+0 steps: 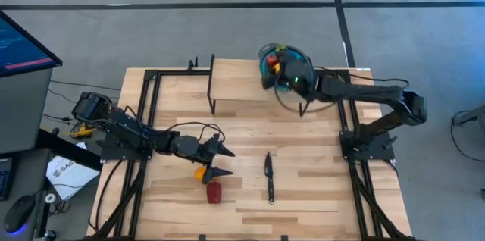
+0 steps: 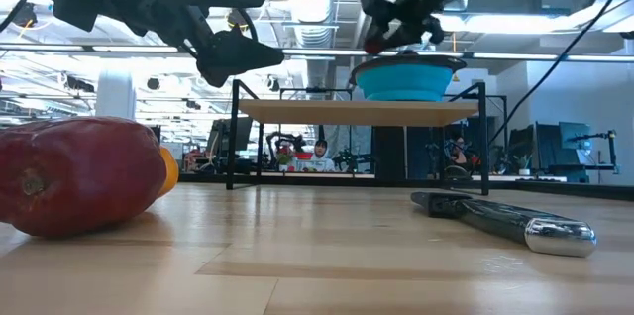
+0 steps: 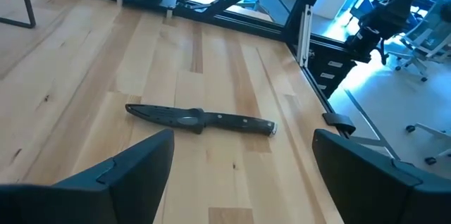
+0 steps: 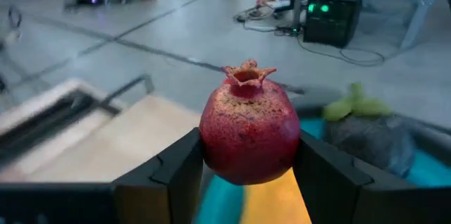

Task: Pick & Place Fruit
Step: Put the red pomegranate into the blue strainer bowl on the shelf

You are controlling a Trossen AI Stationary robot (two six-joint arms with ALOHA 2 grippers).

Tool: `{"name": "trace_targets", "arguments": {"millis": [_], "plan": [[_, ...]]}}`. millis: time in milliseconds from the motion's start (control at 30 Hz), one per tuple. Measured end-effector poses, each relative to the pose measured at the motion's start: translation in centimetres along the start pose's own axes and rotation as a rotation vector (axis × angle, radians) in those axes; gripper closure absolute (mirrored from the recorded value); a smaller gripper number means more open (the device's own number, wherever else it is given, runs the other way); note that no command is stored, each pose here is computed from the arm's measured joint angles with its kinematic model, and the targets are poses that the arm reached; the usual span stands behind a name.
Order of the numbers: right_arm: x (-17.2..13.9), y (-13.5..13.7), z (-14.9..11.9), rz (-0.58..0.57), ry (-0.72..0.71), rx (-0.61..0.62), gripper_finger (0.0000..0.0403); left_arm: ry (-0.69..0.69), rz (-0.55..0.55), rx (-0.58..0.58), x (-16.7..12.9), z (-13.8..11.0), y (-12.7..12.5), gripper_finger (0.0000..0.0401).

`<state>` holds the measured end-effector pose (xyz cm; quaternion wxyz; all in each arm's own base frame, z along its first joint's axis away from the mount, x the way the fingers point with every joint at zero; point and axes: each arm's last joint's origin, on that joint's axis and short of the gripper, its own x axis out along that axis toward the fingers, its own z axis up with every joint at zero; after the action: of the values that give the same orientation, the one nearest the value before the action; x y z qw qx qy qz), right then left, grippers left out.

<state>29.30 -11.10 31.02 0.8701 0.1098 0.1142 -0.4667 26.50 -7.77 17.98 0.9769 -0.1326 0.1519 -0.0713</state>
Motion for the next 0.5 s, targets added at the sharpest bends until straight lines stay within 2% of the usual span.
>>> {"name": "trace_targets", "arguments": {"millis": [167,300,500], "plan": [[2.7,-2.6,0.1,-0.017,0.032,0.076,0.0208,-0.009,-0.004,-0.001,0.0,0.1,0.0,0.0071],[4.1,-3.4,-0.1,-0.012,0.047,0.088,0.02,-0.018,-0.007,-0.002,0.0,0.2,-0.1,0.0071],[4.4,-3.5,-0.1,-0.018,0.04,0.095,0.0178,-0.019,-0.011,-0.001,0.0,0.2,-0.2,0.0071]]}}
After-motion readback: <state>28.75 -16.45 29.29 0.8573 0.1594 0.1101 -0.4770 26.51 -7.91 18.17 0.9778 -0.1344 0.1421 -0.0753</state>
